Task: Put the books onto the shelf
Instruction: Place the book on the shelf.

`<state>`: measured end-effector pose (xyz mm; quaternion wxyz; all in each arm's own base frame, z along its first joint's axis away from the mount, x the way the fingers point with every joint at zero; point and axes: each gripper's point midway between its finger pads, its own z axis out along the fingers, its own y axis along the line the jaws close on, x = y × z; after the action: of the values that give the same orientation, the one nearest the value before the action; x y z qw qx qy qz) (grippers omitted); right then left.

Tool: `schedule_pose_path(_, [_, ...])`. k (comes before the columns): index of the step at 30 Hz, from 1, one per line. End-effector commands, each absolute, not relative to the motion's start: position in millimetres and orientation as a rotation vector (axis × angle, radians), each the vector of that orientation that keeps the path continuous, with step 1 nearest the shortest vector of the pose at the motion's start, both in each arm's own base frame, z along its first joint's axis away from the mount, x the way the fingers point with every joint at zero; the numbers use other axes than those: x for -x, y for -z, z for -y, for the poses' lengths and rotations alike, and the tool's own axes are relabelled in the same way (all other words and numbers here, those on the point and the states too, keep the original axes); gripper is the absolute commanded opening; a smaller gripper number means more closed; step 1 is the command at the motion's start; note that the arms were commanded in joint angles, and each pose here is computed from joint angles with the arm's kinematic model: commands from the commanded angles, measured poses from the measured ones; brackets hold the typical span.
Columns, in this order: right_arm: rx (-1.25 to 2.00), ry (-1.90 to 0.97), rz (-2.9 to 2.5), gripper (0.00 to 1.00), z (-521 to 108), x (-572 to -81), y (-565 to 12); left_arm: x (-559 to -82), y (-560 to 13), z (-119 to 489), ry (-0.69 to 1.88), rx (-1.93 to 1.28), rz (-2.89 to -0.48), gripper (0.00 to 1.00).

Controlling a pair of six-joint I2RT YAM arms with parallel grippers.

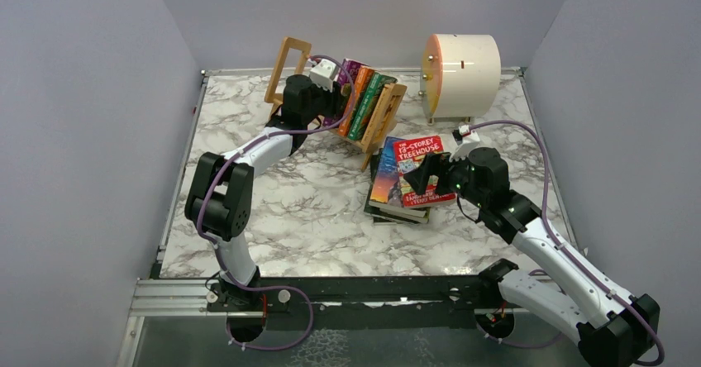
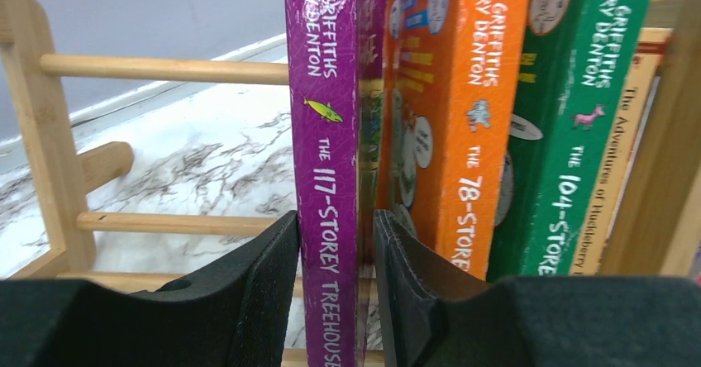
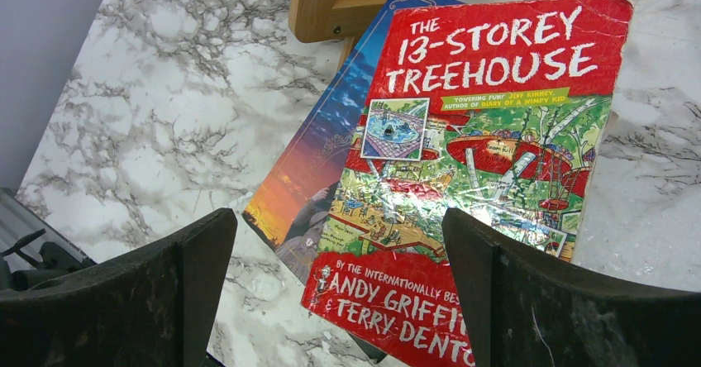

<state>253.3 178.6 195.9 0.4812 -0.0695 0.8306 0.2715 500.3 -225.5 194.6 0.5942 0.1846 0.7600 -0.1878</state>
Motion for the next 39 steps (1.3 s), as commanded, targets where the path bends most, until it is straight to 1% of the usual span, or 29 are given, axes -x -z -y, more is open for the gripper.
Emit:
schedule_pose_path(1, [0.154, -0.667, -2.007, 0.94, -179.3, -255.1, -199.1, -489.8, -222.9, 243.7, 0.545, -0.522, -1.662, 0.31])
schedule_pose_path(13, [0.157, -0.669, -2.005, 0.94, -179.7, -255.1, -199.4, -475.2, -216.7, 267.0, 0.691, -0.632, -1.633, 0.31])
schedule_pose_path(26, [0.161, -0.666, -2.010, 0.94, -179.8, -254.8, -198.0, -501.5, -198.0, 223.7, 0.488, -0.387, -1.772, 0.30])
schedule_pose_path(39, [0.162, -0.662, -2.009, 0.94, -178.9, -254.7, -198.9, -507.7, -193.5, 212.1, 0.495, -0.323, -1.796, 0.30])
